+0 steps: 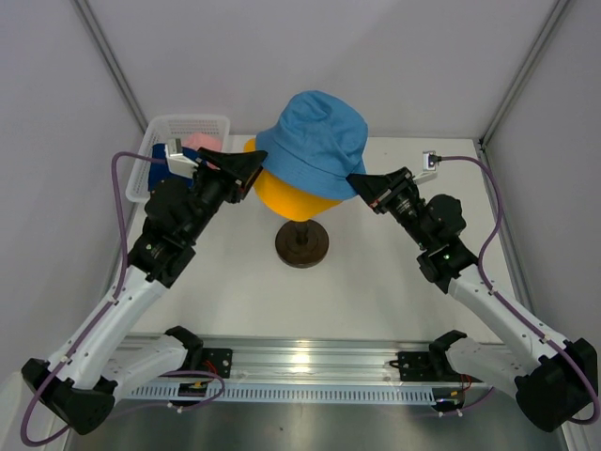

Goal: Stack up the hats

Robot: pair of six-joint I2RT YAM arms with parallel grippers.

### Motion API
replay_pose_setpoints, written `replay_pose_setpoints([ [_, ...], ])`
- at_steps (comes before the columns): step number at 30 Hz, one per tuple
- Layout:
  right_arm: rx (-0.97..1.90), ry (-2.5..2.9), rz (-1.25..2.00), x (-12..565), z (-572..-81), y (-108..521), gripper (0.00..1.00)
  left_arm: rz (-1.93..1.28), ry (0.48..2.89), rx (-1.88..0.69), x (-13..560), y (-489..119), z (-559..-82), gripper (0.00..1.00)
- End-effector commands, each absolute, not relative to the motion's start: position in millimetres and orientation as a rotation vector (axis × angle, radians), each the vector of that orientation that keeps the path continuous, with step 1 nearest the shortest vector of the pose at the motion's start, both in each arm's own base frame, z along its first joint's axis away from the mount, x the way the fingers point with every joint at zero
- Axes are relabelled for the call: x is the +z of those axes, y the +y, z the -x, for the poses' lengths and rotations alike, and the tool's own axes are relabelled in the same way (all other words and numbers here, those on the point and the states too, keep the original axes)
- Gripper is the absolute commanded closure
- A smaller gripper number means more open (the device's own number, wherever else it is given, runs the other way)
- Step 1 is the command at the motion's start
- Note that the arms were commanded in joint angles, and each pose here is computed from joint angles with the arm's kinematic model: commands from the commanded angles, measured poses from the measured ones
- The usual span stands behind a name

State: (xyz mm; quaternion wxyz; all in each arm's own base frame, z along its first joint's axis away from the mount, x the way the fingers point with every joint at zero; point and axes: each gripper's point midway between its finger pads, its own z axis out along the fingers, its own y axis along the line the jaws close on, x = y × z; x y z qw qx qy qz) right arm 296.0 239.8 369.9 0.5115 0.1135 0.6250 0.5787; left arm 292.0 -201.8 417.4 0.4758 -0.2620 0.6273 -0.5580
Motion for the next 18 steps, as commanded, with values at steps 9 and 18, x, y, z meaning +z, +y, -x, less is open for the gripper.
replay_pose_setpoints([
  [9,1.350,1.600,-0.245,338,-297,247,1.00,0.616,1.455,-1.481,436,-202,-276,0.48],
  [18,1.336,1.596,-0.245,338,-298,246,1.00,0.575,1.450,-1.522,446,-212,-279,0.76],
])
